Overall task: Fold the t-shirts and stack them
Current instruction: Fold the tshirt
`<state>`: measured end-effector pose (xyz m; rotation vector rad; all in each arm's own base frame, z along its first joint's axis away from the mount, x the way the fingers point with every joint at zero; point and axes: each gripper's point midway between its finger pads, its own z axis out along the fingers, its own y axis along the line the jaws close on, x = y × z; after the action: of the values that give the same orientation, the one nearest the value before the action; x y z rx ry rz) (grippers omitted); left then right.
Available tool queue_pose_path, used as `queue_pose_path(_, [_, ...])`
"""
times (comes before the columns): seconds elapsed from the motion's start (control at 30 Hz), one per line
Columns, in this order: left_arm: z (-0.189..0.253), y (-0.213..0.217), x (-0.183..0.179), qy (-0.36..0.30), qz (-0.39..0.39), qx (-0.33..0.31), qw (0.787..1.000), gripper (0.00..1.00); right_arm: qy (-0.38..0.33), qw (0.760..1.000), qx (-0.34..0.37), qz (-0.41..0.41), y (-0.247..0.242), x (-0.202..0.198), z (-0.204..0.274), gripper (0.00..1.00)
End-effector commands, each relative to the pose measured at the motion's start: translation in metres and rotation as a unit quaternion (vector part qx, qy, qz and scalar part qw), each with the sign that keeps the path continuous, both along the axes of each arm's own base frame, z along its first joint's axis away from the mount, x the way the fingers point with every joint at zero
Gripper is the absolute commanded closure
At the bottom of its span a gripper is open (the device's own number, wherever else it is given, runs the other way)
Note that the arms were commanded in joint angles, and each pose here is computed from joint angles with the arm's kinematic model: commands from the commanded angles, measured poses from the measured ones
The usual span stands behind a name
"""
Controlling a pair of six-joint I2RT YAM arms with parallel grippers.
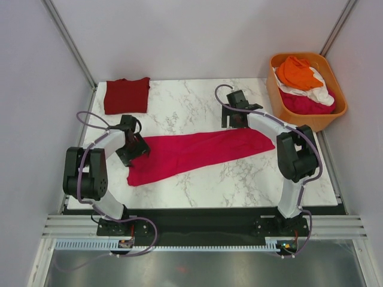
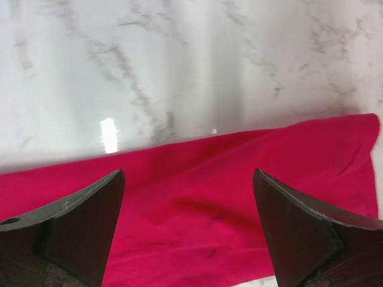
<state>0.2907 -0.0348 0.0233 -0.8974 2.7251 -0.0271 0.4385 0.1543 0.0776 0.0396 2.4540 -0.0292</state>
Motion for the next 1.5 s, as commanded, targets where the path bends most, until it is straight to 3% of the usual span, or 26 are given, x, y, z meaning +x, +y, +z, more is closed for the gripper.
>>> queue_pose_path(0.0, [-0.016, -0.009, 0.019, -0.011, 0.015, -0.027, 0.999, 0.16, 0.047, 0.998, -0.031, -0.039, -0.031, -0.005, -0.036, 0.04])
queue_pose_path(0.03, [-0.018, -0.010, 0.020, -0.008, 0.012, -0.026, 1.000, 0.17, 0.057, 0.997, -0.036, -0.049, -0.036, -0.007, -0.045, 0.04])
queue_pose_path(0.1, [-0.027, -0.008, 0.024, 0.002, 0.005, -0.021, 1.000, 0.31, 0.073, 0.994, -0.043, -0.065, -0.050, -0.014, -0.058, 0.04])
queue_pose_path(0.13, [-0.029, -0.007, 0.026, 0.004, 0.005, -0.016, 1.000, 0.64, 0.082, 0.993, -0.045, -0.071, -0.053, -0.020, -0.065, 0.04])
queue_pose_path(0.2, [-0.033, -0.005, 0.035, 0.006, 0.004, -0.010, 1.000, 0.94, 0.091, 0.992, -0.049, -0.078, -0.058, -0.026, -0.073, 0.04])
queue_pose_path(0.23, [-0.033, -0.005, 0.040, 0.005, 0.003, -0.007, 1.000, 0.98, 0.100, 0.990, -0.050, -0.082, -0.061, -0.033, -0.080, 0.04])
queue_pose_path(0.33, [-0.025, -0.005, 0.067, -0.016, 0.003, -0.005, 1.000, 0.98, 0.131, 0.988, -0.033, -0.081, -0.058, -0.054, -0.095, 0.04])
queue_pose_path(0.43, [0.003, -0.008, 0.113, -0.070, 0.003, -0.009, 0.997, 0.98, 0.165, 0.984, -0.002, -0.063, -0.049, -0.089, -0.110, 0.04])
queue_pose_path(0.47, [0.028, -0.011, 0.144, -0.112, 0.002, -0.013, 0.994, 0.98, 0.174, 0.983, 0.028, -0.053, -0.038, -0.098, -0.112, 0.04])
queue_pose_path(0.5, [0.032, 0.004, 0.139, -0.089, -0.020, 0.036, 0.995, 0.98, 0.173, 0.983, 0.045, -0.047, -0.032, -0.106, -0.107, 0.04])
queue_pose_path(0.63, [0.079, -0.038, 0.227, -0.177, -0.105, 0.023, 0.978, 0.98, 0.212, 0.972, 0.103, 0.008, 0.013, -0.174, -0.108, 0.05])
queue_pose_path(0.73, [0.079, -0.062, 0.265, -0.192, -0.161, 0.030, 0.968, 0.98, 0.218, 0.965, 0.132, 0.065, 0.062, -0.223, -0.092, 0.05])
queue_pose_path(0.83, [0.078, -0.091, 0.314, -0.226, -0.199, -0.020, 0.954, 0.98, 0.218, 0.952, 0.166, 0.137, 0.111, -0.275, -0.069, 0.04])
queue_pose_path(0.87, [0.105, -0.104, 0.334, -0.271, -0.205, -0.040, 0.939, 0.98, 0.209, 0.948, 0.182, 0.159, 0.125, -0.284, -0.057, 0.04])
queue_pose_path(0.93, [0.093, -0.132, 0.345, -0.288, -0.227, -0.095, 0.925, 0.98, 0.198, 0.928, 0.203, 0.240, 0.160, -0.307, -0.033, 0.04])
queue_pose_path(0.97, [0.106, -0.144, 0.357, -0.328, -0.232, -0.118, 0.908, 0.96, 0.190, 0.925, 0.203, 0.260, 0.166, -0.310, -0.024, 0.04])
queue_pose_path(1.0, [0.106, -0.157, 0.354, -0.333, -0.251, -0.144, 0.898, 0.77, 0.162, 0.929, 0.197, 0.269, 0.173, -0.302, -0.010, 0.03])
queue_pose_path(1.07, [0.104, -0.165, 0.353, -0.335, -0.259, -0.126, 0.897, 0.37, 0.142, 0.939, 0.166, 0.265, 0.164, -0.292, -0.001, 0.02])
queue_pose_path(1.1, [0.111, -0.158, 0.356, -0.342, -0.248, -0.107, 0.900, 0.01, 0.117, 0.944, 0.159, 0.263, 0.168, -0.280, 0.014, 0.02])
queue_pose_path(1.17, [0.114, -0.149, 0.354, -0.341, -0.240, -0.096, 0.904, 0.00, 0.095, 0.958, 0.107, 0.250, 0.152, -0.265, 0.019, 0.02])
queue_pose_path(1.27, [0.143, -0.135, 0.349, -0.355, -0.238, -0.088, 0.900, 0.00, 0.055, 0.962, 0.084, 0.252, 0.152, -0.245, 0.047, 0.02])
queue_pose_path(1.47, [0.240, -0.108, 0.309, -0.401, -0.219, -0.039, 0.889, 0.00, 0.025, 0.969, 0.121, 0.214, 0.151, -0.180, 0.076, 0.02])
